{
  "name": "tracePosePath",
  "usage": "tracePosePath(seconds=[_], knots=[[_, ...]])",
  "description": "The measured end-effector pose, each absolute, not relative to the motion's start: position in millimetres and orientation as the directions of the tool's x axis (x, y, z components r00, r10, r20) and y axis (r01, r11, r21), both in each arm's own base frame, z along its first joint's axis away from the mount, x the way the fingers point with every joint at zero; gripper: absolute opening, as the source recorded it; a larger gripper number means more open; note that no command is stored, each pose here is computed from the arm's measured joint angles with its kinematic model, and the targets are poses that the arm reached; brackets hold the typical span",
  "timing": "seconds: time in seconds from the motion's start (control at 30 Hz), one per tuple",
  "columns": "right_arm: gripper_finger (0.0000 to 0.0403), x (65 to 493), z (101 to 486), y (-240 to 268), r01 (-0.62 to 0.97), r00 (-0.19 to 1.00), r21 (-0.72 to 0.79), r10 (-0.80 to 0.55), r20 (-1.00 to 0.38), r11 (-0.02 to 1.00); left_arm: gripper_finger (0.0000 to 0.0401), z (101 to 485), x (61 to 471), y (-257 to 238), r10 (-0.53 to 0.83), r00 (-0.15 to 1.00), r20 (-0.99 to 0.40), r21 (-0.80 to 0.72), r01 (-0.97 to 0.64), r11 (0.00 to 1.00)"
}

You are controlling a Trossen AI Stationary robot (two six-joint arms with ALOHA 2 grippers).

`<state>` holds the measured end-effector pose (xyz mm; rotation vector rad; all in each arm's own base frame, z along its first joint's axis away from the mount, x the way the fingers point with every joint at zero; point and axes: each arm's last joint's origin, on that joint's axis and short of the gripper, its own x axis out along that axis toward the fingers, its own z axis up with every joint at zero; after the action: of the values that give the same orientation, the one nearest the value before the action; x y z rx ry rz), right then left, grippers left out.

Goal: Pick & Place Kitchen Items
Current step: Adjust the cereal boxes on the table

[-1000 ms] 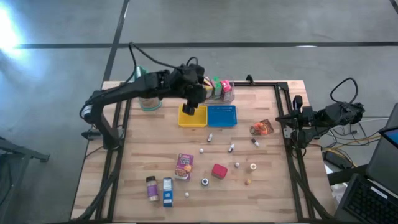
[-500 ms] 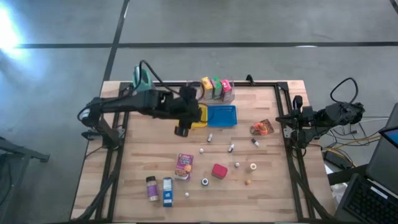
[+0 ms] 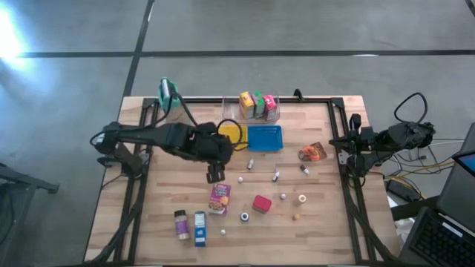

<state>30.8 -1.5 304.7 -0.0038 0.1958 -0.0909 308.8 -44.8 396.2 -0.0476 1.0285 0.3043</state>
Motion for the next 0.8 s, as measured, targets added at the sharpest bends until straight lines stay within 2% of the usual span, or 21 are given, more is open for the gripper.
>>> tracePosePath(seconds=[0.17, 0.37, 0.47, 0.8], knots=[[0.0008, 31, 305, -1, 0.09, 0.977, -0.013, -0.09, -0.194, 0.996, 0.0259, 392, 303, -53, 0.167, 0.424, -0.89, -0.094, -0.53, 0.843], [0.0008, 31, 305, -1, 0.09, 0.977, -0.013, -0.091, -0.195, 0.996, 0.0259, 379, 296, -70, 0.097, 0.342, -0.935, -0.177, -0.686, 0.705], [0.0008, 31, 305, -1, 0.09, 0.977, -0.013, -0.091, -0.194, 0.996, 0.0259, 369, 293, -84, 0.077, 0.311, -0.947, -0.186, -0.731, 0.656], [0.0008, 31, 305, -1, 0.089, 0.977, -0.013, -0.09, -0.194, 0.996, 0.0259, 344, 281, -118, 0.012, 0.219, -0.976, -0.199, -0.906, 0.374]])
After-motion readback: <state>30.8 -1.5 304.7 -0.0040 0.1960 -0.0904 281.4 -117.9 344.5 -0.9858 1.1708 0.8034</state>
